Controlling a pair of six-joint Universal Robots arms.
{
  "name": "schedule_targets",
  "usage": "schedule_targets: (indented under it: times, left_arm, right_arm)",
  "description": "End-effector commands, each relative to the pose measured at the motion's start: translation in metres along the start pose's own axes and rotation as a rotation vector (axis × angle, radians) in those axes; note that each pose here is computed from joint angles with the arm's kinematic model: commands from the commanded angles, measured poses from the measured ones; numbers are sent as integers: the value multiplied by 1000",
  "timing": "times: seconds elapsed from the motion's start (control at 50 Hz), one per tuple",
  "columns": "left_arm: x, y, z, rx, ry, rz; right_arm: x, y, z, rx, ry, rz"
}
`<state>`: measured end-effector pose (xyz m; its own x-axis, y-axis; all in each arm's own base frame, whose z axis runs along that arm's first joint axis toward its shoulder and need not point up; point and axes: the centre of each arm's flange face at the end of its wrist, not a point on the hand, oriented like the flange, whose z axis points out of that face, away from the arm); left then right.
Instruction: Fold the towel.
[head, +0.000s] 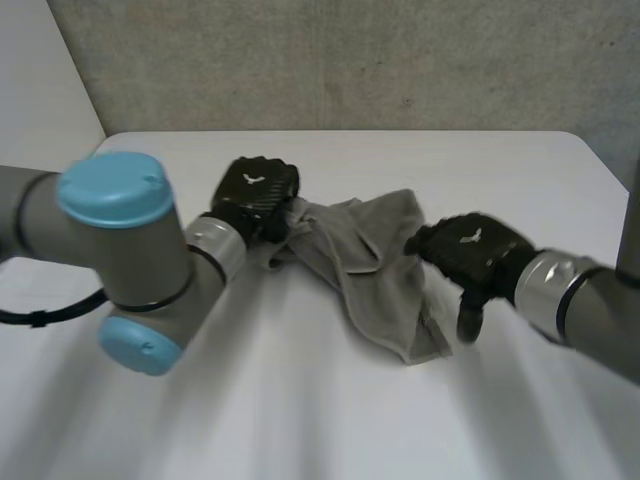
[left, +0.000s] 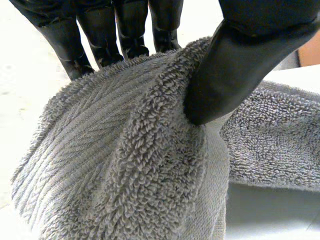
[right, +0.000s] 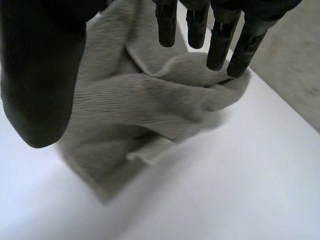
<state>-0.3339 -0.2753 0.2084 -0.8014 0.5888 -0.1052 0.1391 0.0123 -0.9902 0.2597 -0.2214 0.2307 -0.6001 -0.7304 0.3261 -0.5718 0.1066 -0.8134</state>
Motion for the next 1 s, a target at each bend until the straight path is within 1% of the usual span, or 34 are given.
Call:
schedule_targets:
  times: [0.02, 0.06, 0.14, 0.16, 0.18, 0.22, 0.24, 0.28, 0.3, 0.34, 0.6, 0.72, 0.82, 0.88, 0.96, 1.0]
  left_arm:
    - [-29, -6, -19, -19, -68, -74]
    - [-35, -9, -23, -14, -81, -92]
    - [-47, -10, -39, -21, -114, -149]
    - [-47, -10, -39, -21, -114, -149]
    - [-48, -7, -43, -35, -114, -160]
    - [-47, -4, -48, -44, -112, -163]
    - [-47, -2, -52, -55, -110, -169]
    - [-45, 1, -56, -65, -108, -170]
    - [-45, 4, -59, -76, -110, -171]
    - [-47, 6, -62, -82, -118, -174]
    - [-48, 15, -69, -116, -130, -186]
    - [-49, 16, -69, -119, -135, -188]
    - [-48, 17, -72, -125, -134, -190]
    - [-49, 11, -75, -110, -137, -191]
    - [-49, 6, -78, -93, -138, -209]
    - [-50, -2, -83, -74, -139, -237]
  right_arm:
    - [-36, 11, 10, 100, -30, -57]
    - [-36, 20, 28, 133, 25, -61]
    - [-34, 27, 43, 147, 80, -36]
    - [-37, 33, 49, 136, 75, -5]
    - [-37, 33, 49, 136, 75, -5]
    - [-47, 41, 56, 103, 42, 79]
    - [-47, 41, 56, 103, 42, 80]
    - [-56, 47, 58, 84, 16, 165]
    - [-56, 47, 58, 84, 16, 165]
    - [-65, 52, 61, 68, -7, 219]
    - [-81, 63, 68, 28, -55, 373]
    - [-82, 62, 70, 41, -56, 396]
    - [-76, 57, 81, 116, -21, 427]
    - [-72, 56, 86, 125, -10, 431]
    - [-69, 53, 87, 134, -7, 428]
    - [-66, 49, 86, 141, -3, 423]
